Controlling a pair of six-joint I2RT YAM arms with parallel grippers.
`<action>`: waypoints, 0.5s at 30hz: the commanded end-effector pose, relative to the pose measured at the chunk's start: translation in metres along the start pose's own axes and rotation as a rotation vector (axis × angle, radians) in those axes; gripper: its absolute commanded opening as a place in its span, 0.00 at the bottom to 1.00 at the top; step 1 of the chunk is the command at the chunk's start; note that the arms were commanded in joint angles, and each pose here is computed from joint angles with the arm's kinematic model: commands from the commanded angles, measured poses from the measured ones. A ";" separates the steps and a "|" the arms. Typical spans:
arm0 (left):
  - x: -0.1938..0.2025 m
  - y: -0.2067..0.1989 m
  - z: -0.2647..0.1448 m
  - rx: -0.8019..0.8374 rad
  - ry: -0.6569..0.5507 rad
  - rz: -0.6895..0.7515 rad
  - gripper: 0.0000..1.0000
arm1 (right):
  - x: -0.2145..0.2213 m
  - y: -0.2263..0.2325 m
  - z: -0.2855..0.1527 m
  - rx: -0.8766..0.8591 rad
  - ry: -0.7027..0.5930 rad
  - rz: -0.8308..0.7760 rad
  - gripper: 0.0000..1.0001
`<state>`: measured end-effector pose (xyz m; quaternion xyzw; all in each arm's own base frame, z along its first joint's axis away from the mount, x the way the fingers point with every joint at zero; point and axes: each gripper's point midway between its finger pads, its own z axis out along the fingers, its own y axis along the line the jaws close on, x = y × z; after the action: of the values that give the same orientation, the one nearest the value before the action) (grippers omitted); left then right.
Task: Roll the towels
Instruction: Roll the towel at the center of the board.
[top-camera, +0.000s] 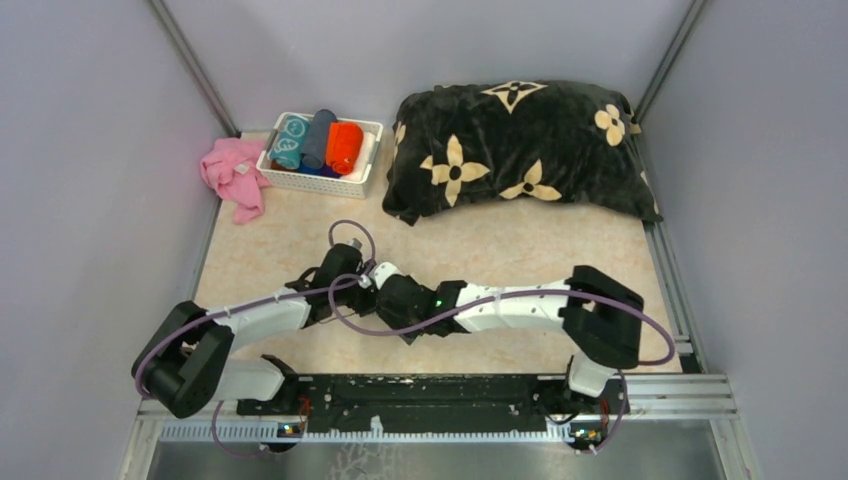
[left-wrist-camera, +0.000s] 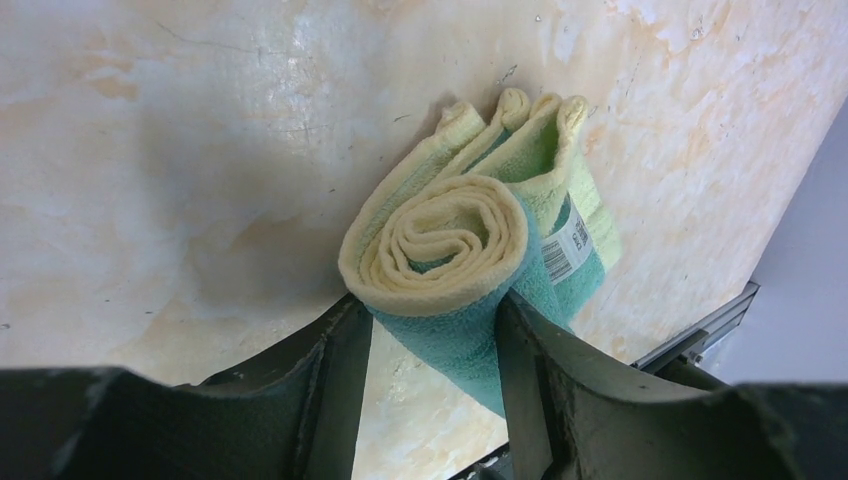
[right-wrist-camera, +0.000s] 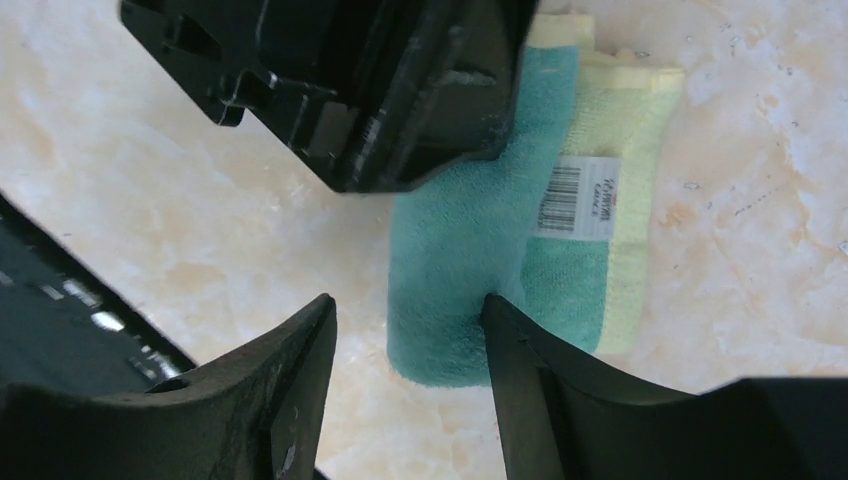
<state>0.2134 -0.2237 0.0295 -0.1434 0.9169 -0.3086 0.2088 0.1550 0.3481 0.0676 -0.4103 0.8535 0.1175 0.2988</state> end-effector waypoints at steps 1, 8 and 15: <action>0.011 0.018 0.001 -0.077 0.035 0.027 0.55 | 0.001 -0.003 0.015 0.116 0.024 -0.092 0.56; 0.008 0.019 0.000 -0.080 0.020 0.025 0.57 | 0.047 -0.016 0.028 0.206 0.160 -0.122 0.49; 0.003 0.010 -0.003 -0.055 -0.001 0.020 0.62 | 0.085 -0.012 0.026 0.142 0.235 -0.074 0.25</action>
<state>0.2138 -0.2258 0.0316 -0.1390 0.9163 -0.3108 0.2109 0.1641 0.3329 0.0294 -0.4203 0.8526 0.0064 0.3103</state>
